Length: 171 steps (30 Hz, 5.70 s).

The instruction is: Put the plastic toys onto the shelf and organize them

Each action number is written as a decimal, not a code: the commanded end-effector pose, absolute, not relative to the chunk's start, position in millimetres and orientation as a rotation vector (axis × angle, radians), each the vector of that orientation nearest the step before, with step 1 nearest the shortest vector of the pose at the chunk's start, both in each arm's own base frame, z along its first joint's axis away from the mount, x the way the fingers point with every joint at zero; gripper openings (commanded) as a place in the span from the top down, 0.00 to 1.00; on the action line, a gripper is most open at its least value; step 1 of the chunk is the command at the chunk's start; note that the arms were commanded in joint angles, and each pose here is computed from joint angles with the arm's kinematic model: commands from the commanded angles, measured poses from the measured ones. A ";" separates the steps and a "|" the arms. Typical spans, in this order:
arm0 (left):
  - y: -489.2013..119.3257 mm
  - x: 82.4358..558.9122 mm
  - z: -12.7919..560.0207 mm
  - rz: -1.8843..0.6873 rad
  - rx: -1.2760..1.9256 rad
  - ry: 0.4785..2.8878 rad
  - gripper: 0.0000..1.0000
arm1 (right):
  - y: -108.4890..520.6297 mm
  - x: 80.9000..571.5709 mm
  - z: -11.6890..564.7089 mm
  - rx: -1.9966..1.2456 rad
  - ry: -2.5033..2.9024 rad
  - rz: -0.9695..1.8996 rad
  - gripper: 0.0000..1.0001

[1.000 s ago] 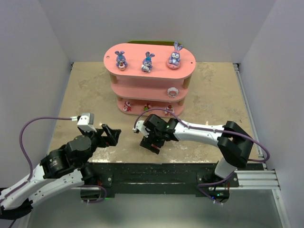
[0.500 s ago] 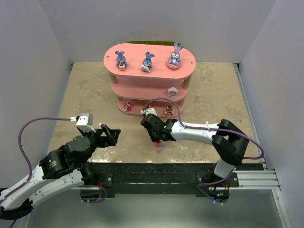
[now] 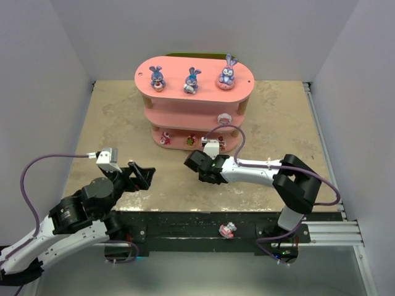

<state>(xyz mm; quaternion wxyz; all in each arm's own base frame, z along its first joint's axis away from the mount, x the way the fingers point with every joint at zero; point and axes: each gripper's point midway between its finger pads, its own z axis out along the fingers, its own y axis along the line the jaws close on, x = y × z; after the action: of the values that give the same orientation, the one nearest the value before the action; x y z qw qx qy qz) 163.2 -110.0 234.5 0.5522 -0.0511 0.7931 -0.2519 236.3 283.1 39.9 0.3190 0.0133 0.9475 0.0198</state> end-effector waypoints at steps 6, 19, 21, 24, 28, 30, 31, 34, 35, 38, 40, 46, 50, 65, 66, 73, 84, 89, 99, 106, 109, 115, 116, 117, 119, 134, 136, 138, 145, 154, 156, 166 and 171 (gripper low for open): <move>-118.3 164.9 236.0 -0.599 -0.077 1.875 0.00 | 272.7 226.0 80.3 0.151 2.402 0.240 0.43; -207.2 146.3 202.2 -0.870 0.249 1.975 0.00 | 216.9 190.0 111.8 0.238 2.389 0.322 0.19; -240.5 129.8 191.7 -1.074 0.324 1.969 0.00 | 211.0 190.3 120.3 0.273 2.359 0.342 0.19; -281.0 108.1 169.9 -1.338 0.392 1.979 0.01 | 201.6 192.0 140.8 0.298 2.304 0.368 0.19; -310.7 87.1 154.9 -1.484 0.411 1.992 0.07 | 186.7 191.9 156.2 0.306 2.267 0.342 0.19; -324.5 86.8 148.2 -1.445 0.396 2.037 0.07 | 182.5 191.5 161.9 0.312 2.253 0.345 0.19; -331.3 77.5 146.6 -1.459 0.420 2.050 0.08 | 180.1 190.7 161.3 0.311 2.253 0.338 0.19; -349.2 66.3 137.4 -1.482 0.419 2.110 0.09 | 174.4 189.9 163.0 0.319 2.238 0.341 0.19; -352.6 62.9 133.6 -1.484 0.417 2.128 0.09 | 173.0 189.5 163.3 0.320 2.235 0.344 0.19; -366.7 52.7 125.6 -1.514 0.398 2.172 0.11 | 168.0 187.6 161.2 0.325 2.229 0.346 0.19; -375.6 49.0 118.5 -1.522 0.383 2.209 0.12 | 166.6 187.0 162.0 0.325 2.222 0.354 0.19; -395.7 39.7 103.8 -1.568 0.345 2.289 0.17 | 163.0 185.4 162.1 0.319 2.213 0.362 0.19; -402.5 33.6 93.4 -1.580 0.317 2.337 0.18 | 159.4 184.5 161.0 0.305 2.203 0.361 0.19; -425.8 11.3 57.5 -1.586 0.274 2.470 0.38 | 147.0 178.5 154.7 0.270 2.177 0.381 0.19; -425.6 13.2 55.7 -1.569 0.265 2.474 0.42 | 146.3 178.4 155.4 0.270 2.175 0.382 0.19; -422.3 24.1 52.3 -1.443 0.272 2.478 0.72 | 144.3 179.0 160.3 0.261 2.160 0.383 0.19; -407.8 52.6 58.9 -1.207 0.317 2.427 1.00 | 147.0 178.5 164.6 0.237 2.161 0.396 0.19; -387.2 77.3 70.5 -1.040 0.356 2.387 1.00 | 157.3 177.8 166.1 0.163 2.176 0.417 0.19; -302.5 139.9 110.0 -0.666 0.336 2.330 1.00 | 211.3 166.1 202.9 -0.282 2.042 0.687 0.17; -270.3 156.9 142.2 -0.581 0.340 2.311 1.00 | 257.1 157.9 199.2 -0.598 1.955 0.798 0.16; -262.4 159.1 136.8 -0.562 0.302 2.323 0.91 | 271.2 162.3 188.1 -0.620 1.986 0.796 0.16; -245.6 162.6 110.1 -0.492 0.218 2.365 0.38 | 269.3 182.4 146.2 -0.487 2.133 0.640 0.16; -245.4 163.2 105.6 -0.482 0.214 2.373 0.33 | 267.8 184.9 145.1 -0.466 2.134 0.627 0.16; -244.3 161.6 97.9 -0.472 0.213 2.390 0.32 | 266.9 185.1 142.1 -0.450 2.143 0.624 0.16; -252.3 161.2 87.5 -0.488 0.220 2.409 0.26 | 264.8 185.7 140.1 -0.438 2.150 0.613 0.16; -271.2 168.4 48.2 -0.510 0.260 2.442 0.22 | 237.8 183.9 123.4 -0.290 2.211 0.532 0.16; -272.8 171.2 46.9 -0.523 0.260 2.439 0.22 | 236.2 183.9 121.3 -0.290 2.215 0.522 0.16; -272.8 169.6 39.5 -0.525 0.272 2.460 0.22 | 235.4 184.0 121.3 -0.289 2.215 0.518 0.16; -269.7 172.1 25.0 -0.487 0.284 2.489 0.30 | 233.9 184.1 118.7 -0.288 2.217 0.510 0.16; -266.0 175.5 30.7 -0.459 0.280 2.493 0.82 | 237.4 182.8 119.2 -0.320 2.207 0.529 0.16; -264.2 175.7 39.3 -0.464 0.270 2.491 0.87 | 241.3 182.3 122.7 -0.368 2.179 0.550 0.16; -261.3 172.5 102.3 -0.802 0.127 2.459 0.95 | 304.2 148.8 160.0 -0.733 1.873 0.934 0.17; -262.0 167.6 143.1 -0.928 0.125 2.415 0.97 | 321.3 134.0 180.4 -0.811 1.698 0.971 0.16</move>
<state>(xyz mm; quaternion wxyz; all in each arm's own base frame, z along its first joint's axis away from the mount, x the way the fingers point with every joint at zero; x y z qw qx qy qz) 175.3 -249.9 100.7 0.2831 0.0414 0.9152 -0.2837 141.3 299.1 142.1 0.4271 -0.2972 0.7757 0.3571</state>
